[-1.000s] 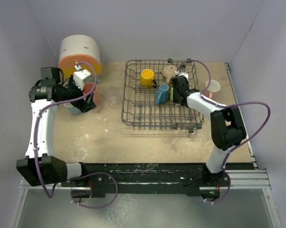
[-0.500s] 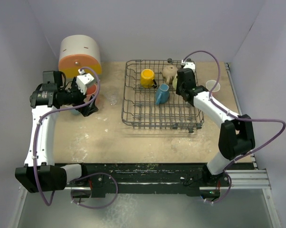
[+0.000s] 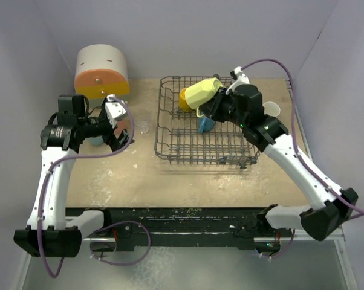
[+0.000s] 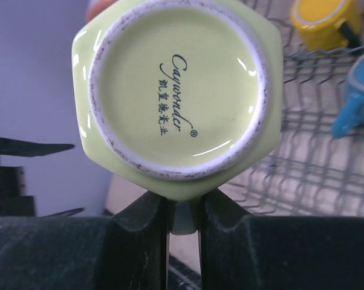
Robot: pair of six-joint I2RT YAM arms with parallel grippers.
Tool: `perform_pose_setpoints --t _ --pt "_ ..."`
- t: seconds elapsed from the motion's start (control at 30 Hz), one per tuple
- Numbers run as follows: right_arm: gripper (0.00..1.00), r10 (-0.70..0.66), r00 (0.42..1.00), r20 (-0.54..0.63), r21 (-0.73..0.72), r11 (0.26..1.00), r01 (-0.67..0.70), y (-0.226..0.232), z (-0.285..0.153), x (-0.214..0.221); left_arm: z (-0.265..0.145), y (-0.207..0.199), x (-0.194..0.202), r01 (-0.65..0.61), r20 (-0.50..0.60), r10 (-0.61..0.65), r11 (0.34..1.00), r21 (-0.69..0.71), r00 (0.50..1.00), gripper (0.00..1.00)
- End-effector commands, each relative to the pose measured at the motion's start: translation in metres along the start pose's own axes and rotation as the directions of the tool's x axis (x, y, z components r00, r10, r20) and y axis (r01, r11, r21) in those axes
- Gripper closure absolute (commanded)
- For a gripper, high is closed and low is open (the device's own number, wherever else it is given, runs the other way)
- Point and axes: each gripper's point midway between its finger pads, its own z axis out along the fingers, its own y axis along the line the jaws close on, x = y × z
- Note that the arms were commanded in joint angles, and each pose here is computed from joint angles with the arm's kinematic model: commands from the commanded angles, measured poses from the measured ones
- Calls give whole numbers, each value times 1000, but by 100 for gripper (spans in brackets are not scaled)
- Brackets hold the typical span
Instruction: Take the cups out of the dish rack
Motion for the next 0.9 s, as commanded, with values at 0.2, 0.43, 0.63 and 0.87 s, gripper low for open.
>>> perform_pose_setpoints --t 0.2,0.43,0.63,0.87 --pt "100 382 879 -284 -501 723 -476 109 -49 20 -23 -31 -56 -284 241 280 959 -18 929 1" --pt "100 353 817 -456 -586 572 -574 147 -66 59 -31 -34 -69 -336 276 334 941 -42 901 1" --pt "100 309 797 -518 -628 496 -600 177 -81 74 -29 -44 -64 -334 284 320 942 4 904 6" --pt "100 298 781 -548 -649 438 -622 202 -93 84 -41 -48 -84 -338 340 334 940 -48 879 13"
